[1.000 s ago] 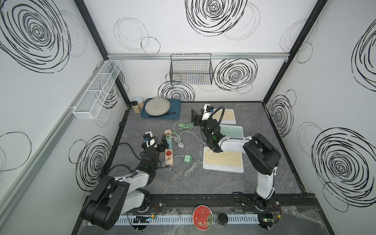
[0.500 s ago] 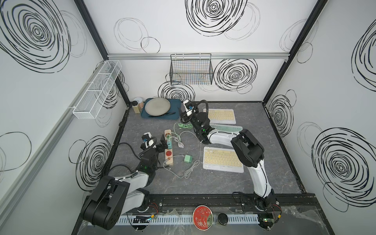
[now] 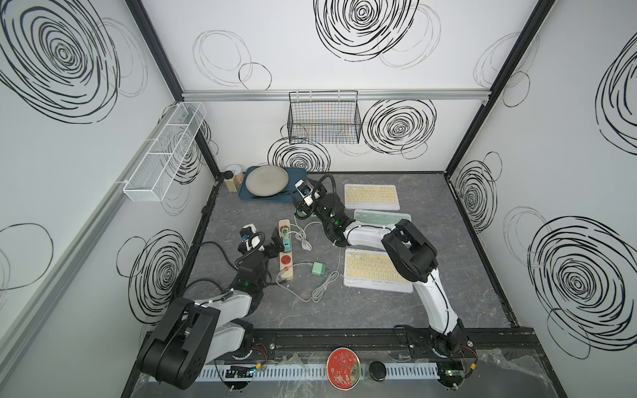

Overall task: Unplug the wireless keyboard
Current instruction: Remove the plug from the socket.

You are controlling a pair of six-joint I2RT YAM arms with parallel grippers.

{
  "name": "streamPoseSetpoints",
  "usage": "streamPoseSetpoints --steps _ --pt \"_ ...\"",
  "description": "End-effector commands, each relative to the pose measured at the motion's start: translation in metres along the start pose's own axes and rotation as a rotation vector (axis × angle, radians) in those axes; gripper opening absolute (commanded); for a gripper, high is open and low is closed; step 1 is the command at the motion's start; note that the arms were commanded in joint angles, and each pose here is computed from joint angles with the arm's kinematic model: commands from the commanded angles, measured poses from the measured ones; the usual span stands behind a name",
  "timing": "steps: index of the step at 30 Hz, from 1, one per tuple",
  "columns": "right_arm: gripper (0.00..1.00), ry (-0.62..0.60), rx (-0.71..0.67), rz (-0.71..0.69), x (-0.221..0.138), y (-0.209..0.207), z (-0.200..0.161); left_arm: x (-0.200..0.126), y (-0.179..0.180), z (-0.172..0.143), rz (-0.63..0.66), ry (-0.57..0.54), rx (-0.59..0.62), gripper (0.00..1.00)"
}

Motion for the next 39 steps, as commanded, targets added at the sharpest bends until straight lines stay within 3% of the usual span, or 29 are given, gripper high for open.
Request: streamPoseSetpoints --steps 1,8,12,17,20,33,39 --pt "0.82 -0.016 0.121 -0.040 -0.005 -0.015 0.041 0.000 0.001 0.008 -0.008 -0.044 -0.047 1.00" --pt "0.75 0.161 0.394 -0.035 -0.010 0.005 0.042 -0.004 0.023 0.014 0.040 -0.079 -0.172 1.00" --pt "0.63 0.259 0.547 -0.033 -0.034 0.035 0.043 -0.001 0.034 0.016 0.098 -0.078 -0.233 1.00" --pt "0.62 0.332 0.517 -0.069 -0.066 0.094 0.056 0.007 0.047 0.016 0.257 -0.051 -0.294 1.00" --pt "0.63 0.371 0.534 -0.060 -0.075 0.114 0.061 0.014 0.045 0.015 0.252 0.007 -0.277 0.99" --pt "0.63 0.416 0.621 -0.031 -0.097 0.128 0.076 0.013 0.049 0.016 0.289 -0.021 -0.353 0.99" --pt "0.63 0.438 0.661 0.009 -0.105 0.132 0.075 0.009 0.042 0.021 0.160 0.029 -0.320 0.99"
Point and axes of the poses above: each gripper's point midway between its finger pads, its own x axis out along the fingers, its own y axis along the line the jaws close on, z = x × y, the point moved 9 cm from there along -x, back along the fingers, and after that the axes turned 10 degrees about -x, right-handed, at the moved point
